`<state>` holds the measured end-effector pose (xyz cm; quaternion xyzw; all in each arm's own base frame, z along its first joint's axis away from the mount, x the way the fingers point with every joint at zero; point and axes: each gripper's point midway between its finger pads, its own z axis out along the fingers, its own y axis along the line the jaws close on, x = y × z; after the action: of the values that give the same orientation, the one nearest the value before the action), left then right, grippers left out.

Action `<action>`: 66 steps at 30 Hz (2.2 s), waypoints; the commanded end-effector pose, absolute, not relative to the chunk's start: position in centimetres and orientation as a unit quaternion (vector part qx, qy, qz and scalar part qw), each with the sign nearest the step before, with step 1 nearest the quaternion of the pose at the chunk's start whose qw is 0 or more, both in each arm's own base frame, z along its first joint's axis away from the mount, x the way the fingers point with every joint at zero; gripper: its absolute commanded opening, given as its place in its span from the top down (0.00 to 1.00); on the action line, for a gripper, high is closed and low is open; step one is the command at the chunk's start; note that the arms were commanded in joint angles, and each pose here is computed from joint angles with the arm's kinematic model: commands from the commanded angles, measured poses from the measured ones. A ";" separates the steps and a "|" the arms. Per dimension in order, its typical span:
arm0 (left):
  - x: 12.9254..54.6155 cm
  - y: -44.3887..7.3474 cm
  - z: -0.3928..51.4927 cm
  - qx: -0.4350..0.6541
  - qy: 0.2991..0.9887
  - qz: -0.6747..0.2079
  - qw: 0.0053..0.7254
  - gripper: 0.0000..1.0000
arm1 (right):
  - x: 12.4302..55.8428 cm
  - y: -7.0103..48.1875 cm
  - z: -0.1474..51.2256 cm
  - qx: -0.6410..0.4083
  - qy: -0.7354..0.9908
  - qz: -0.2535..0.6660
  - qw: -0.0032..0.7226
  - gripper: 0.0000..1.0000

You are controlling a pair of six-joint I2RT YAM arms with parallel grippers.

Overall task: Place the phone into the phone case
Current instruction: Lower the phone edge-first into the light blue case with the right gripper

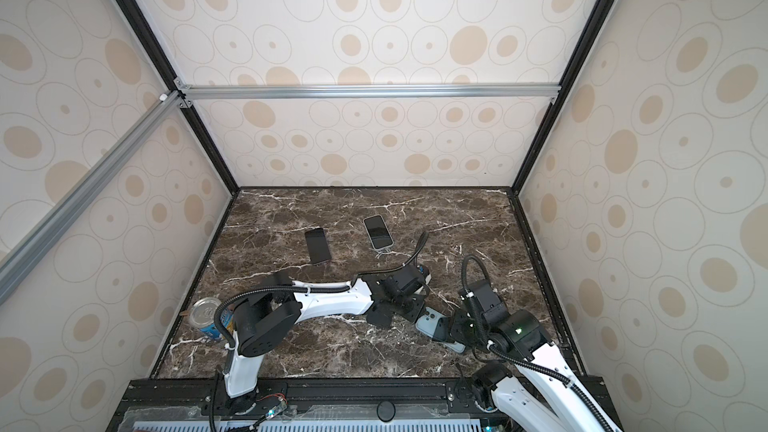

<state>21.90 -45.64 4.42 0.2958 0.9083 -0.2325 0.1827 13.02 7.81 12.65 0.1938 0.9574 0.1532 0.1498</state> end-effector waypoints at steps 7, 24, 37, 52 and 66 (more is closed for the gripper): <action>22.6 -45.3 2.4 0.301 0.917 -0.180 0.191 0.73 | 12.8 6.2 11.5 0.206 0.960 0.110 0.155 1.00; 25.6 -42.8 2.5 0.241 0.930 -0.167 0.219 1.00 | 16.4 7.8 10.3 0.200 0.959 0.136 0.150 1.00; 28.0 -41.5 3.2 0.166 0.931 -0.238 0.224 1.00 | 20.4 9.6 9.6 0.177 0.950 0.217 0.138 1.00; 26.2 -42.0 3.0 0.142 0.922 -0.305 0.191 0.84 | 19.1 10.0 6.9 0.193 0.937 0.279 0.087 1.00; 25.6 -41.2 2.2 0.143 0.924 -0.304 0.185 0.79 | 17.7 8.9 3.1 0.243 0.929 0.272 0.055 1.00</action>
<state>26.38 -41.60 2.75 0.1454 0.9193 -0.3051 0.2018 21.60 10.65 8.23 0.1992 0.9047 0.3515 0.1348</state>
